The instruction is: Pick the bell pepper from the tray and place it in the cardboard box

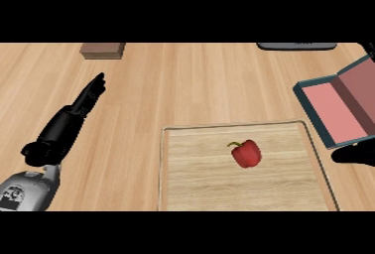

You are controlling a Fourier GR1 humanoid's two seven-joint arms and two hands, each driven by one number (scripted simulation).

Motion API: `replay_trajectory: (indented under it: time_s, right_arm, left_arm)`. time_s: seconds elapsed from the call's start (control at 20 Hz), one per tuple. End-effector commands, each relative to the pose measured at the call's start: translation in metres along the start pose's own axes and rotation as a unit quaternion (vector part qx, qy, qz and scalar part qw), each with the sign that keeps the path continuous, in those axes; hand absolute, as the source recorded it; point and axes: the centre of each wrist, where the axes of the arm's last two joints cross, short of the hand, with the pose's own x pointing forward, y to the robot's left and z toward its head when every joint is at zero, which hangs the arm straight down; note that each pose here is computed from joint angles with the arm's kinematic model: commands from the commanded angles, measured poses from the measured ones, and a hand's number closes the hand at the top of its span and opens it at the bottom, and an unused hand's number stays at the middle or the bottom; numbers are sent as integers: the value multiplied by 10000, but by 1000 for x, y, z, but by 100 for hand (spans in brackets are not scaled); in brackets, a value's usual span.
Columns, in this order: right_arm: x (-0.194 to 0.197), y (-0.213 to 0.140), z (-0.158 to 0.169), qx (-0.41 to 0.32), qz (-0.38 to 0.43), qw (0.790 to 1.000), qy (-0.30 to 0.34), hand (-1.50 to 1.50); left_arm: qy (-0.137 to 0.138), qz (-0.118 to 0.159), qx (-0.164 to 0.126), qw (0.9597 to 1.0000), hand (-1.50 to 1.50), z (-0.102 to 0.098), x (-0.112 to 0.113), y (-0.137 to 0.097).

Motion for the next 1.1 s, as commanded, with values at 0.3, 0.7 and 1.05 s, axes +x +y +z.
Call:
replay_trajectory:
  time_s: [0.3, 0.7, 1.05]
  right_arm:
    - [-3, -22, 14, 1367, 1677, 9703, -1079, -150]
    - [40, 24, 6, 2966, 3076, 9032, -412, -150]
    - [89, 65, -1, 3358, 3938, 8557, 8, -150]
  left_arm:
    - [-68, -49, -90, 9999, 0, -3, -2, 10]
    - [48, 2, -117, 9999, 0, 13, -25, 13]
    - [-69, -127, -113, 9998, 0, 2, -20, 5]
